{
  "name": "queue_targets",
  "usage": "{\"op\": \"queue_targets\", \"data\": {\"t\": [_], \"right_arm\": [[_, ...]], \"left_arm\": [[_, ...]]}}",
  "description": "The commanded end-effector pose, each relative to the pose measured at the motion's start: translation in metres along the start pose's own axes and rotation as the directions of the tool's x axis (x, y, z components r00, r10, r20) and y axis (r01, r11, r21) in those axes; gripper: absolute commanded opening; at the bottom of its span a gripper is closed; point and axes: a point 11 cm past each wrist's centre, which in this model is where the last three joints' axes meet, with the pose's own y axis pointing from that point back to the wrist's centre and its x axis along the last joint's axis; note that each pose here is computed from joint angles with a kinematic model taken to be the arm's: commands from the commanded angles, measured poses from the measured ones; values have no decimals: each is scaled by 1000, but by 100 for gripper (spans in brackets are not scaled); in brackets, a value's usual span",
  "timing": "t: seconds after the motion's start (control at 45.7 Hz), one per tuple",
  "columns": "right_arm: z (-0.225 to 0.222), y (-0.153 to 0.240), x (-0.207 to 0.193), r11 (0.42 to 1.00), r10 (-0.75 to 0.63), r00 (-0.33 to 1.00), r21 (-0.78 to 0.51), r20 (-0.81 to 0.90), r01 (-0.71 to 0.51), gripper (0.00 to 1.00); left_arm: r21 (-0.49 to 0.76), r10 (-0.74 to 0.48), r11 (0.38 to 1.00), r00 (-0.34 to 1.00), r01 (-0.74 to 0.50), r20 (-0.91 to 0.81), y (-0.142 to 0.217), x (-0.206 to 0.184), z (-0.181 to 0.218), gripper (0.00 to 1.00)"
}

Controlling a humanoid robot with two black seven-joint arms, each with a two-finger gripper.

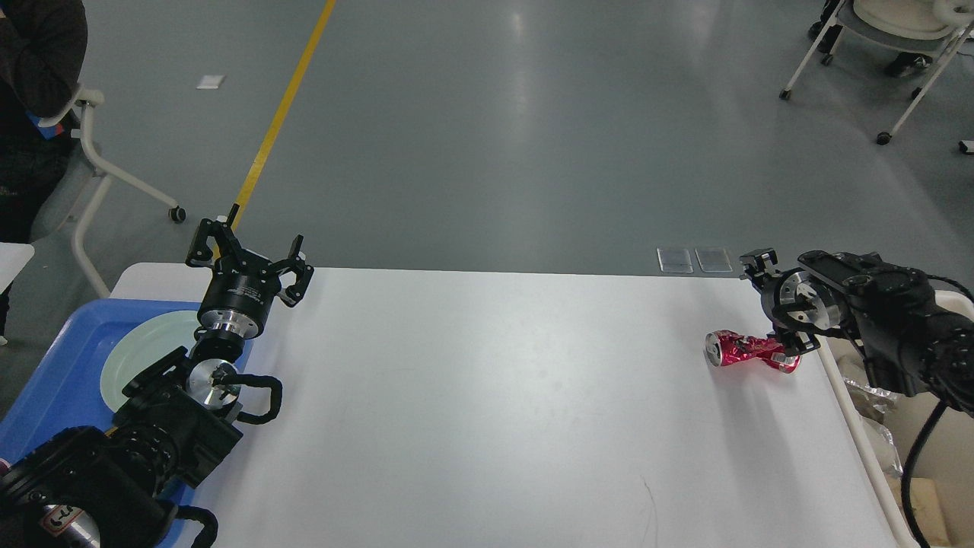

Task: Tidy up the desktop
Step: 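Lower the right gripper and grasp the red can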

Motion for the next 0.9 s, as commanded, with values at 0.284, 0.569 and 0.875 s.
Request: {"op": "queue_targets", "data": {"t": [0.284,0.569,0.875], "right_arm": [[7,-6,-14,1000,-27,1000,-9,15,27,100],[13,-8,-11,1000,2,999,-18,34,-1,100],[13,-9,-17,1000,-16,998,-12,59,17,100]], "left_arm": [[0,1,1000,1000,-1,1,0,0,0,97],[0,0,1000,1000,0,0,0,0,0,97],[0,0,1000,1000,0,0,0,0,0,97]]}}
